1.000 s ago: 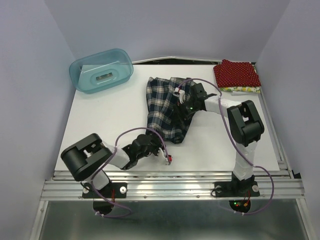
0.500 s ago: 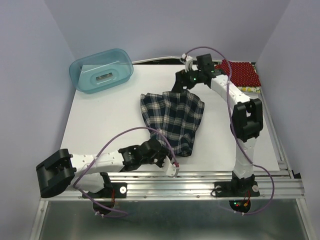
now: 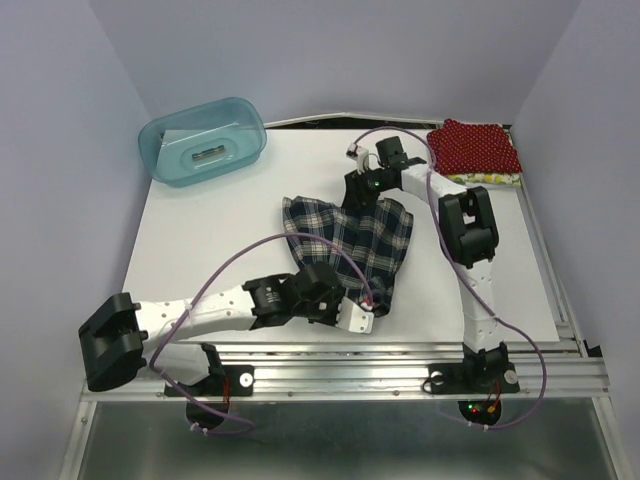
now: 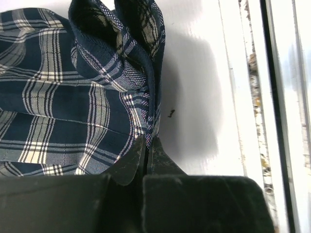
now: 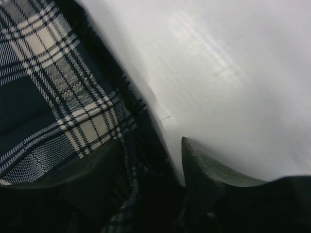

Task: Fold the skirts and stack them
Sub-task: Fold the skirt

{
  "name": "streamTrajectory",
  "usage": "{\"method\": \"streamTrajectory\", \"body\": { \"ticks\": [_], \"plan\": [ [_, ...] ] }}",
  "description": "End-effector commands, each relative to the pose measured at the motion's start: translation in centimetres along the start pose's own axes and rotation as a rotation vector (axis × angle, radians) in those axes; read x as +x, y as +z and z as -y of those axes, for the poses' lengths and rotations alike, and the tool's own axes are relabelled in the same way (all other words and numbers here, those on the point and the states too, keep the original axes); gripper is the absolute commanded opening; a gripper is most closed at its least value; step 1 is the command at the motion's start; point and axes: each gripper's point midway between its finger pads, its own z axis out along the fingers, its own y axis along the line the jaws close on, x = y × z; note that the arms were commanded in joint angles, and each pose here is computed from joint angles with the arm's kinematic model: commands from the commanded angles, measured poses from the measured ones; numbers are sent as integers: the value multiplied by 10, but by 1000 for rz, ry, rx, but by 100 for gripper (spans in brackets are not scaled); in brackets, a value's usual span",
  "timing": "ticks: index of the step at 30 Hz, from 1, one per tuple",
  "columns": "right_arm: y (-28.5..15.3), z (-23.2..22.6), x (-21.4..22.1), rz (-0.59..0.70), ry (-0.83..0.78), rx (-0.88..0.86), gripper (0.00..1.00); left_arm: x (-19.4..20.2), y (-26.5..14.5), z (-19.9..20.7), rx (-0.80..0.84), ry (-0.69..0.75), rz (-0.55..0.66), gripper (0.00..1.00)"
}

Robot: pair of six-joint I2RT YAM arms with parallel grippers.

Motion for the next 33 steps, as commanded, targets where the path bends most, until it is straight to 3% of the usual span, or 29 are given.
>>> {"method": "streamTrajectory", "body": {
  "ticks": [1, 6, 9, 12, 24, 33],
  "plan": [
    [5, -56, 49, -119, -9, -163, 53, -32, -12, -7, 33, -71, 58, 0],
    [-8, -94, 68, -128, -33, -275, 38, -53, -25, -38, 13, -89, 79, 0],
    [-12, -107, 80, -140, -34, -315, 35, -59, -33, -69, -27, -95, 81, 0],
    [-17, -121, 85, -143, -42, -350, 34, -62, -36, -92, -43, -96, 69, 0],
    [-25, -146, 98, -157, -55, -447, 33, -4, -26, -178, -253, -80, -32, 0],
    [-21, -144, 105, -175, -42, -457, 33, -7, -32, -217, -443, -13, 37, 0]
  ]
}}
